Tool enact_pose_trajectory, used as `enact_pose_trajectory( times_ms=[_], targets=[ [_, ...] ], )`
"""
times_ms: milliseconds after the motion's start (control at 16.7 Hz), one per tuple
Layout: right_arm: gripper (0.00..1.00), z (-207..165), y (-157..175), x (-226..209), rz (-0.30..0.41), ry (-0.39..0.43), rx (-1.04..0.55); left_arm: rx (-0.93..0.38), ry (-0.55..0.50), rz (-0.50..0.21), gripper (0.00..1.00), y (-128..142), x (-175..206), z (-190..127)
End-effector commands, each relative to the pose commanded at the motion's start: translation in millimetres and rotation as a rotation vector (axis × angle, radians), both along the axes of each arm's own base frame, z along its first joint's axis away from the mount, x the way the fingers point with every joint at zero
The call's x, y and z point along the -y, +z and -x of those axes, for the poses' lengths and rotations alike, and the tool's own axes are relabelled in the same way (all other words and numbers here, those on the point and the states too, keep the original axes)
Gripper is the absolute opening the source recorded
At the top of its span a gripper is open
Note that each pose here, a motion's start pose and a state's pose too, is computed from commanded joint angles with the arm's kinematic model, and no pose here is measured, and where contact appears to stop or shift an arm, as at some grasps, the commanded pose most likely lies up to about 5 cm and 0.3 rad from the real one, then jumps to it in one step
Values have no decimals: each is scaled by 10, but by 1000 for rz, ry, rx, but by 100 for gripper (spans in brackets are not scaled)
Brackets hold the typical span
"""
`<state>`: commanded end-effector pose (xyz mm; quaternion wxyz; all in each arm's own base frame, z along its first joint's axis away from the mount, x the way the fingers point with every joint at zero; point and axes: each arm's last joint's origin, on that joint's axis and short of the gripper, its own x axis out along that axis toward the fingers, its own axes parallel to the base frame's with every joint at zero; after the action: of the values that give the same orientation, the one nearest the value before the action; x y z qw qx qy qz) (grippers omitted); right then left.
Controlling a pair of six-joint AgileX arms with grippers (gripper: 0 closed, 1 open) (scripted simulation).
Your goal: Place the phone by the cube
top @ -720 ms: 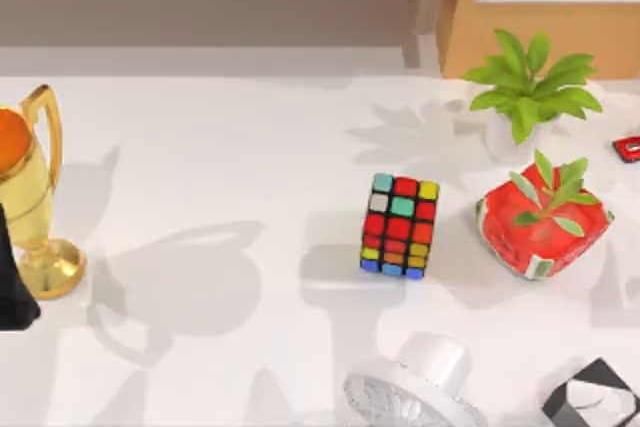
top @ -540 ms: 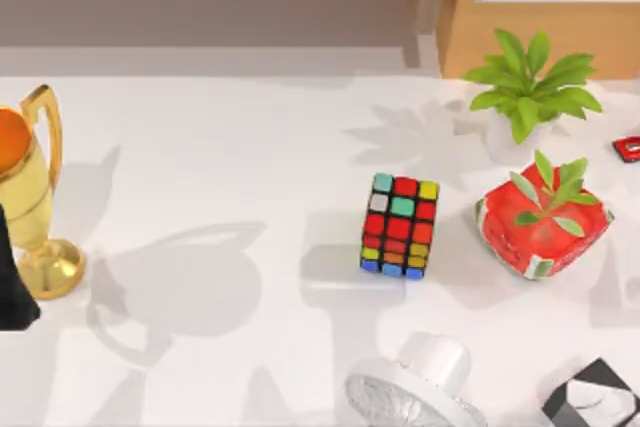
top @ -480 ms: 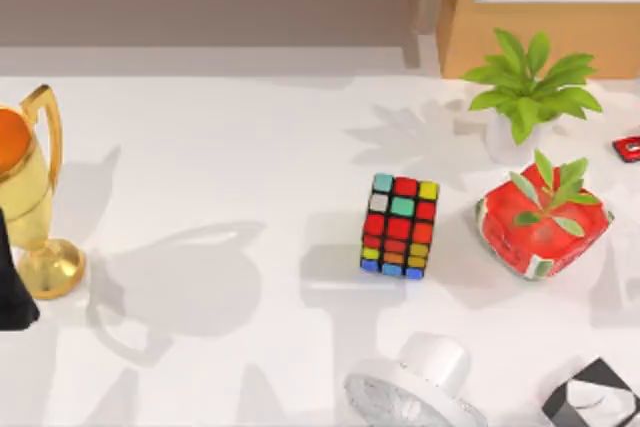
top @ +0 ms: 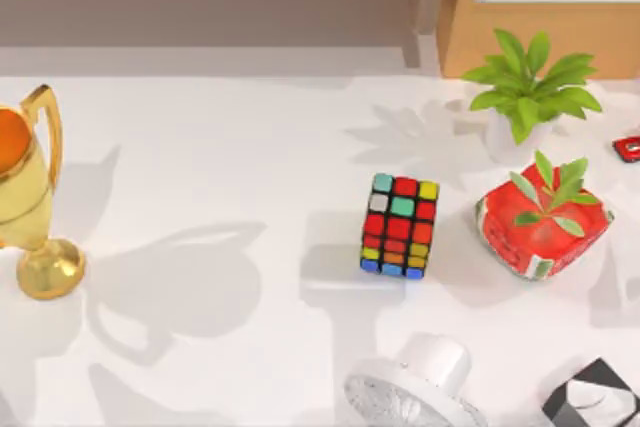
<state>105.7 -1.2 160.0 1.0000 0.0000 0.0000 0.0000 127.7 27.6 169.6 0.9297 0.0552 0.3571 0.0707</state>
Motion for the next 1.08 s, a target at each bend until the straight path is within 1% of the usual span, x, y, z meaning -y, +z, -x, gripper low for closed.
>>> enact_pose_trajectory(
  times_ms=[120, 300, 480, 600, 780, 960, 1080],
  targets=[
    [100, 0, 0, 0, 0, 0, 0, -206, 37, 2, 100, 59, -155, -166],
    [100, 0, 0, 0, 0, 0, 0, -486, 55, 33, 100, 72, -462, -510],
    [100, 0, 0, 0, 0, 0, 0, -677, 18, 74, 100, -22, -801, -892],
    [100, 0, 0, 0, 0, 0, 0, -751, -29, 97, 100, -105, -989, -1118],
    [100, 0, 0, 0, 0, 0, 0, -806, -107, 118, 100, -200, -1169, -1373],
    [100, 0, 0, 0, 0, 0, 0, -818, -157, 120, 100, -234, -1229, -1500],
    [100, 0, 0, 0, 0, 0, 0, -818, -161, 120, 100, -235, -1232, -1509]
  ],
)
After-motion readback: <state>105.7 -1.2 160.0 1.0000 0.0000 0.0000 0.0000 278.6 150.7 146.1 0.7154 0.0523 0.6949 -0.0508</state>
